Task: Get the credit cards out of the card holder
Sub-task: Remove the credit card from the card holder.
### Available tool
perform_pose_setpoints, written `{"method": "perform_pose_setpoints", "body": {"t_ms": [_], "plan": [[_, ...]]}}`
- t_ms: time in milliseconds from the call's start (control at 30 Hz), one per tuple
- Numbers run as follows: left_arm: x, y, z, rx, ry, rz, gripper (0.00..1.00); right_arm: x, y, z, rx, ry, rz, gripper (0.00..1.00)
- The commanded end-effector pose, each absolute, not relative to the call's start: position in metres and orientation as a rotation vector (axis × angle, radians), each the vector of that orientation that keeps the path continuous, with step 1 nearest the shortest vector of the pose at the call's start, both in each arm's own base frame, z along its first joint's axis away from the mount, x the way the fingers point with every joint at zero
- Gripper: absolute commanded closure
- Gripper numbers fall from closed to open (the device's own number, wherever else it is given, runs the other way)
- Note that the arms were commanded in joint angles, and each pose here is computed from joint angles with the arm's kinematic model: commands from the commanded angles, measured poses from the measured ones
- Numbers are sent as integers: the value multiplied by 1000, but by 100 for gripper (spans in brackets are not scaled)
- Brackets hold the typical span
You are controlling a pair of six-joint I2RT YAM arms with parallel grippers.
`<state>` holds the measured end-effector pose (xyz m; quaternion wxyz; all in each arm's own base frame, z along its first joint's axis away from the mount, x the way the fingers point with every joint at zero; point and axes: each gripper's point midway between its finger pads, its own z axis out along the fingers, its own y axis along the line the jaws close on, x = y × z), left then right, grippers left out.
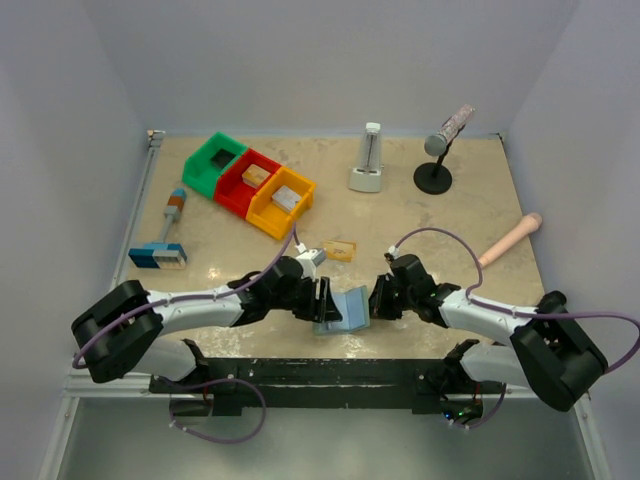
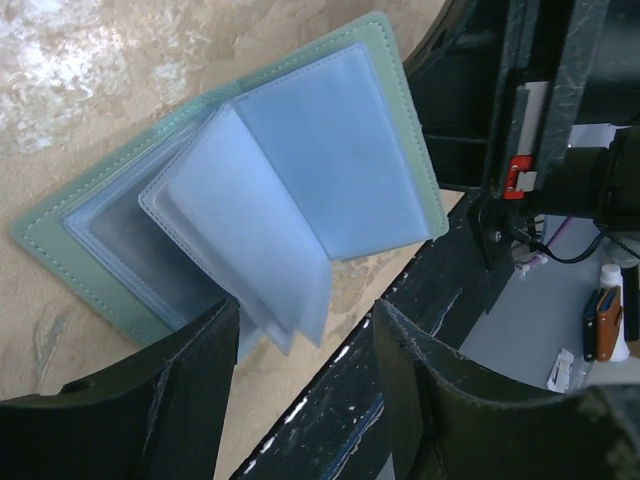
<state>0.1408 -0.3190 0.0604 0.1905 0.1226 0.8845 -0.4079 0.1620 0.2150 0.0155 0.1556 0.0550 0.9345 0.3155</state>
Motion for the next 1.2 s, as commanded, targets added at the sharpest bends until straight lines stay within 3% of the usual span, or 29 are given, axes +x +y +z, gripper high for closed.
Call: {"method": "perform_pose_setpoints", "body": {"t_ms": [0, 800, 1000, 1167], "plan": [[147, -342, 92, 426, 2359, -1250, 40, 159, 212, 8, 158, 2710, 864, 100], [150, -346, 84, 442, 2400, -1189, 41, 155, 208, 4, 169, 2710, 854, 99], [154, -332, 71, 408, 2435, -1087, 41, 156, 205, 14, 188, 2669, 861, 72], [155, -328, 74, 382, 2422, -1081, 41, 160, 200, 31, 199, 2592, 871, 63]]}}
